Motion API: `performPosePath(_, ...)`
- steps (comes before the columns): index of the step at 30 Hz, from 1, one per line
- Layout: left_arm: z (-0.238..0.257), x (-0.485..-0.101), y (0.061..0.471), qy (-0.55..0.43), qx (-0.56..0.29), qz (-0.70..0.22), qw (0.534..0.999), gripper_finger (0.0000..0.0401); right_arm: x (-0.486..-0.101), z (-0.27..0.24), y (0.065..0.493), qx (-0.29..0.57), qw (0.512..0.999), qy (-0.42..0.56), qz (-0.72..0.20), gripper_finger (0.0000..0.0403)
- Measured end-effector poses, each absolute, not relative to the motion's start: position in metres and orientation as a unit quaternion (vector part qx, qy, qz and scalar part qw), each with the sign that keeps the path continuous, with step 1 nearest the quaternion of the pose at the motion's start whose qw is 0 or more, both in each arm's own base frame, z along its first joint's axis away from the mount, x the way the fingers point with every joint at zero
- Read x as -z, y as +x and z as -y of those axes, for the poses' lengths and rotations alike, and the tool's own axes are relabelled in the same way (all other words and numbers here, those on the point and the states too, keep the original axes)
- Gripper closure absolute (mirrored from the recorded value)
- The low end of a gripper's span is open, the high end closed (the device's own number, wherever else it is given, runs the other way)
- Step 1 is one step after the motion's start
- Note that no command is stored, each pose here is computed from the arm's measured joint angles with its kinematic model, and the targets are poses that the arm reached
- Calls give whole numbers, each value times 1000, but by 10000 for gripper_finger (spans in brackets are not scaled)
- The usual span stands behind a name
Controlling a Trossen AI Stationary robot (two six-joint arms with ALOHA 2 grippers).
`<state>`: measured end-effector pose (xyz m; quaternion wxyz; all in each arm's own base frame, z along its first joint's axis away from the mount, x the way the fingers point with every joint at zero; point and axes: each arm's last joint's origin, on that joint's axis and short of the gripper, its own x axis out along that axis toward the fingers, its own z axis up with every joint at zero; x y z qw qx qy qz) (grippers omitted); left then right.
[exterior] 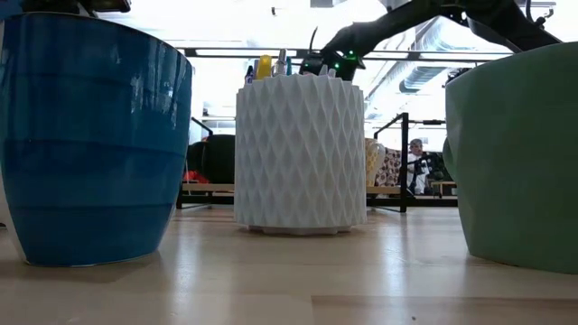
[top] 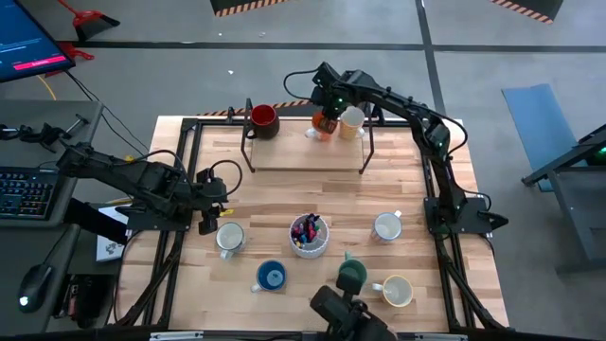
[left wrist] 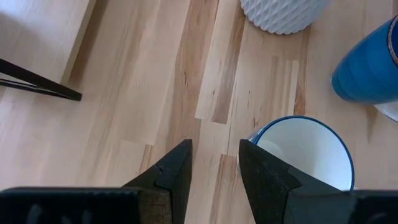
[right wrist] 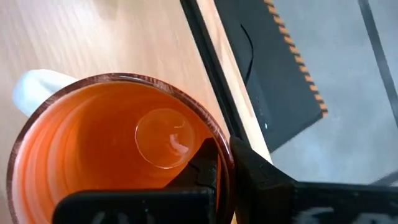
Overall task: Place coffee mugs
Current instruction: Put the orange mug on the shelf
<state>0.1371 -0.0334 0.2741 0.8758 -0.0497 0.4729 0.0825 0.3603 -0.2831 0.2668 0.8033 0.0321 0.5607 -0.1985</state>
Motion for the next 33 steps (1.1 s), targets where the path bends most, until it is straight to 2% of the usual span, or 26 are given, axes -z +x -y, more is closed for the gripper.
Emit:
performPosePath(12, 33, -274, 137, -50, -82, -473, 876, 281, -266, 284, 358, 202, 802, 47, -560, 398)
performPosePath(22, 33, -274, 137, -50, -82, -473, 876, 282, -267, 284, 359, 201, 805, 57, -555, 369)
performPosePath(33, 33, -274, 137, -50, -82, -473, 876, 281, -268, 285, 361, 203, 812, 49, -545, 316)
